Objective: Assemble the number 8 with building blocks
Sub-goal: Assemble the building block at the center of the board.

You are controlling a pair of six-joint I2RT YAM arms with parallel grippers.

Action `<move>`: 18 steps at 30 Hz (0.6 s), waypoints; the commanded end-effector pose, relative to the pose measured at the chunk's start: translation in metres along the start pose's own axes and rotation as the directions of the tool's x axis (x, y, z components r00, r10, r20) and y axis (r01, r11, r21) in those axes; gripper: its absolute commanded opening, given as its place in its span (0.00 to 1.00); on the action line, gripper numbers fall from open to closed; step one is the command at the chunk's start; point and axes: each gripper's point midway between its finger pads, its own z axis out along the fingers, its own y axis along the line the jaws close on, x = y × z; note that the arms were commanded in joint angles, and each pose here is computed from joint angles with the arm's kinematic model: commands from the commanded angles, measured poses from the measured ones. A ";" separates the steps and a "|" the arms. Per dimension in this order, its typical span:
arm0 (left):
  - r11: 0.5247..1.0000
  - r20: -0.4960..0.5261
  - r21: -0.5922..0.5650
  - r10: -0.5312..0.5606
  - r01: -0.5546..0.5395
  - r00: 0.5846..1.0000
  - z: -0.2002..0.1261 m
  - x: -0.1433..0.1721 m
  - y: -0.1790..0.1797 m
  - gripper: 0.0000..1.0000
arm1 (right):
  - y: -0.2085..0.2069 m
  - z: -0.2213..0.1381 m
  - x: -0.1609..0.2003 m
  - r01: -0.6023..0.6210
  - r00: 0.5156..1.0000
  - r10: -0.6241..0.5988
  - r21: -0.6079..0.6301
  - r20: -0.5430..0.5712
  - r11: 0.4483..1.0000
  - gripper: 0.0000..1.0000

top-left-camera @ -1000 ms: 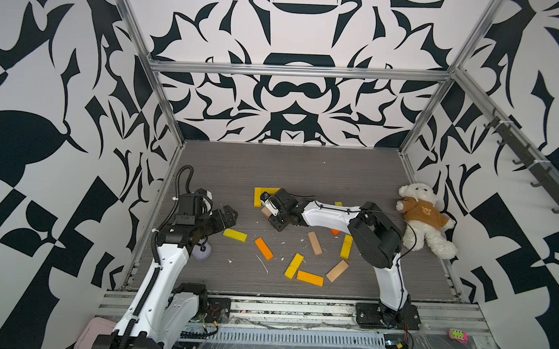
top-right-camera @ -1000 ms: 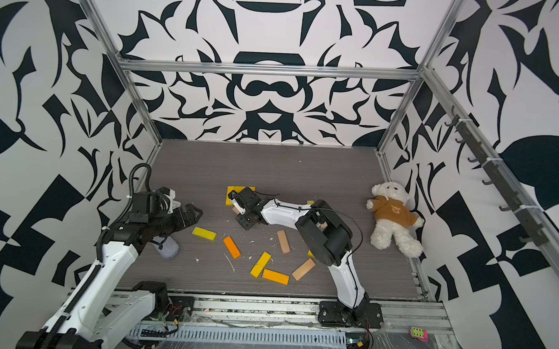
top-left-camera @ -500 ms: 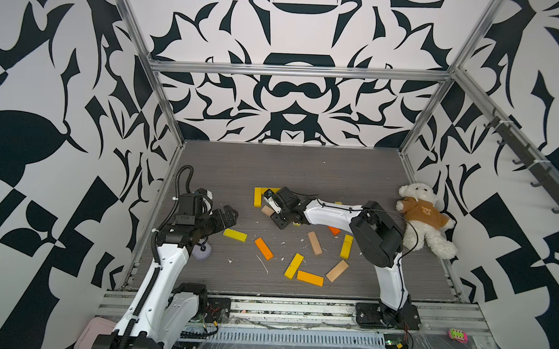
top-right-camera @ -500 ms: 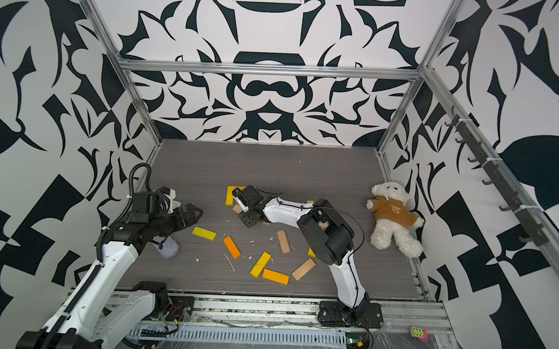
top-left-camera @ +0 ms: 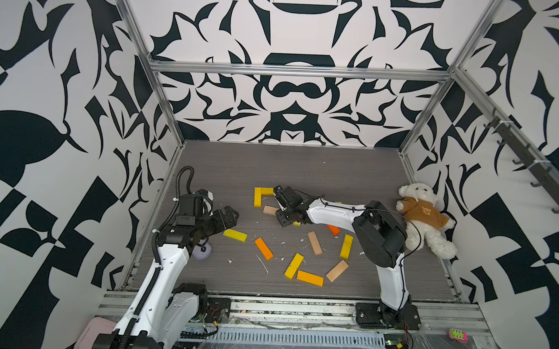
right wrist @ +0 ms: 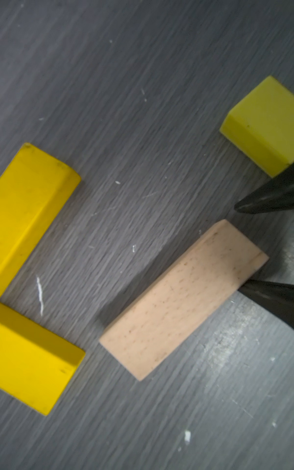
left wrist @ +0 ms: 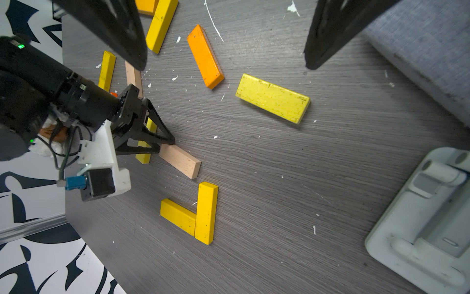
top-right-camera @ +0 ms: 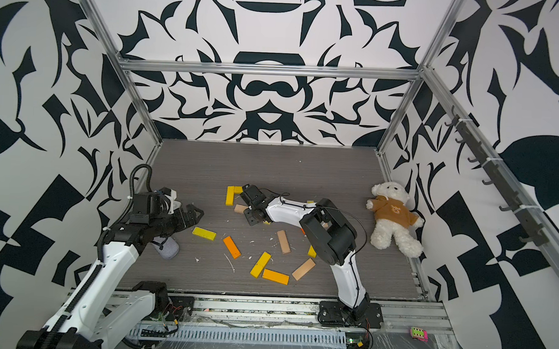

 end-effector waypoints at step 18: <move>1.000 -0.017 0.018 -0.001 0.001 1.000 0.004 0.004 0.000 0.99 | 0.005 0.004 -0.022 -0.053 0.998 0.053 -0.013 0.024 0.999 0.38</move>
